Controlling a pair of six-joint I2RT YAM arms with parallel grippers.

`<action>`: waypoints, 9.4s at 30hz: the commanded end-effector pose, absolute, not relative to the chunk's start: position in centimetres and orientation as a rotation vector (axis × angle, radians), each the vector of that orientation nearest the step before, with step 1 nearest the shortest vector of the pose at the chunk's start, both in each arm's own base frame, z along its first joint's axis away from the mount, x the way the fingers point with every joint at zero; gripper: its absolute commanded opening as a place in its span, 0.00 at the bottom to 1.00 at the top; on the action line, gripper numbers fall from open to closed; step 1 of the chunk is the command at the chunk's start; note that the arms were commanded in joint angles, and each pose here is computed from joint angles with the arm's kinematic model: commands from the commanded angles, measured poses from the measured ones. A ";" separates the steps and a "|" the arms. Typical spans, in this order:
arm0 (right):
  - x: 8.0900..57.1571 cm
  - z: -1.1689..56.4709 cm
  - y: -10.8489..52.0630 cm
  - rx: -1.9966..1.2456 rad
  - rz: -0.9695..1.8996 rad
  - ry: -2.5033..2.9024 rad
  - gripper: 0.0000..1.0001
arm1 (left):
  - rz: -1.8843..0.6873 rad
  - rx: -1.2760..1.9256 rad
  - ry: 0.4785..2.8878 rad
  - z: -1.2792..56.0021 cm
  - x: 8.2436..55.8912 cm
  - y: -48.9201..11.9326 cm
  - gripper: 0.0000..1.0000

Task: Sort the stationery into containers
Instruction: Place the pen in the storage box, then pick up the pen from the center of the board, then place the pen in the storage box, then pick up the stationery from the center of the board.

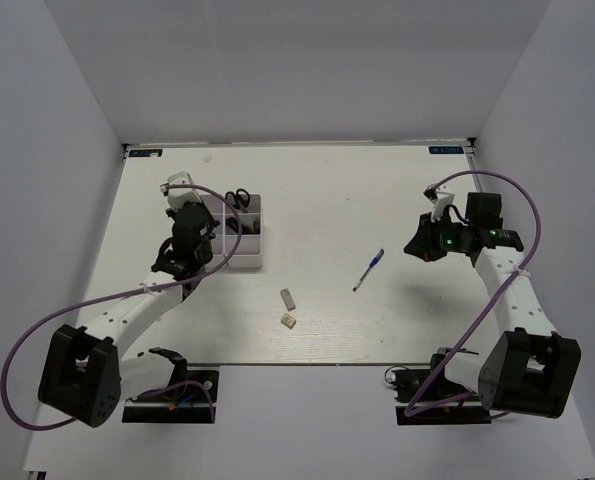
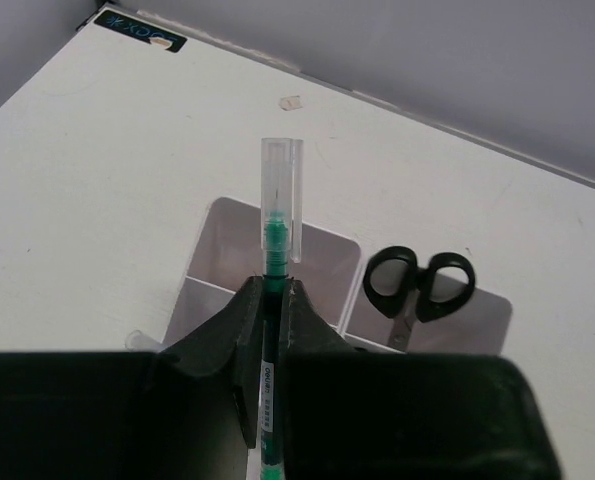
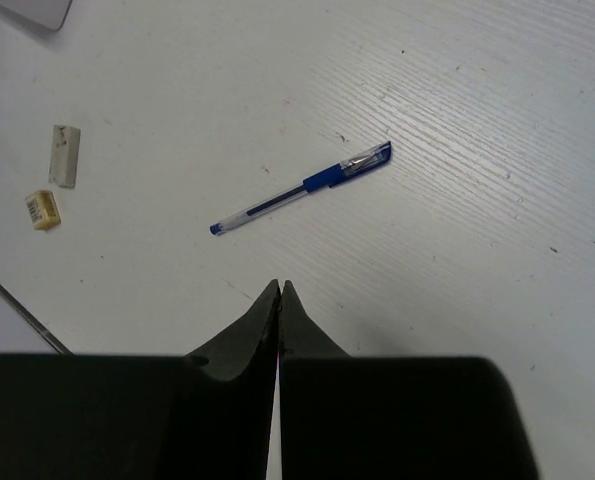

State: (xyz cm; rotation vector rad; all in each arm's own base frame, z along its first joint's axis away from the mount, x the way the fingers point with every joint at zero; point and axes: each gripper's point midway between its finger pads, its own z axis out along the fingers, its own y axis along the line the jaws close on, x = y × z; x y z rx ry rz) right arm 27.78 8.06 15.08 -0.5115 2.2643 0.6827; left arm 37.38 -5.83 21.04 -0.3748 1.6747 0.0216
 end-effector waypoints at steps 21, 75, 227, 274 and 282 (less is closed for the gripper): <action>27.0 15.8 9.0 -0.636 0.746 2.196 0.09 | 0.136 -0.434 1.575 18.5 41.7 -4.0 0.00; 26.5 15.9 9.5 -0.650 0.815 2.190 0.33 | 0.252 -0.531 1.469 18.2 41.9 -3.4 0.00; 31.9 18.6 50.8 -1.494 1.006 1.421 0.22 | -0.276 -0.051 2.558 10.9 9.9 -7.7 0.76; 27.0 10.9 13.4 -0.304 0.772 2.695 0.04 | -0.089 -0.453 2.579 3.2 24.4 -27.2 0.61; 27.3 11.3 12.6 -0.248 0.828 2.676 0.04 | -0.006 -0.446 2.640 0.7 21.9 -26.9 0.36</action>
